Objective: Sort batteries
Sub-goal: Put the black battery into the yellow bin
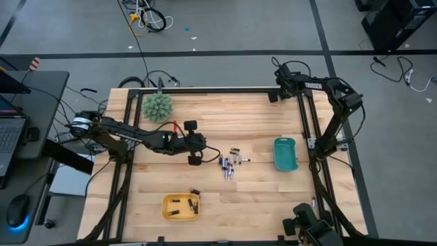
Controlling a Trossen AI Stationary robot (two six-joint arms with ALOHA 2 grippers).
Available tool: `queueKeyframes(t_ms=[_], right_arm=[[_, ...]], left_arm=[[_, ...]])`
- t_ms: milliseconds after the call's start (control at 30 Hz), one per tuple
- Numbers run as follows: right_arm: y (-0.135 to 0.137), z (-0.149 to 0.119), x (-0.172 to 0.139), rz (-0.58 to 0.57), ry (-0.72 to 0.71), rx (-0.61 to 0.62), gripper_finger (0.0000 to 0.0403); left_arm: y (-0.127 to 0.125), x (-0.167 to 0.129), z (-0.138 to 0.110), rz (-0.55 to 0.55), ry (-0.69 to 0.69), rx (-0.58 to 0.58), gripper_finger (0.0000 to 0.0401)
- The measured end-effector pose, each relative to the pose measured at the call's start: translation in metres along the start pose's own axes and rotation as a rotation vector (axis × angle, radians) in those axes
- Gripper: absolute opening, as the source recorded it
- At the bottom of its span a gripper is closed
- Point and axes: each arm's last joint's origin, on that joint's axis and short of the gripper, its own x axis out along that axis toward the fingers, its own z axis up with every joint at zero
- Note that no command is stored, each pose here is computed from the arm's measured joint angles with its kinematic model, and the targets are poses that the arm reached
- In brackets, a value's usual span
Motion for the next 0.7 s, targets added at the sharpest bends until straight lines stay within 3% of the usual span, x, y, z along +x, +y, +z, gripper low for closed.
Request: queueKeyframes(t_ms=[700], right_arm=[[0.0089,0.0021,-0.0006,0.089,-0.02,-0.067,0.0]], left_arm=[[0.0012,0.0005,-0.0002,0.005,0.003,-0.007,0.0044]])
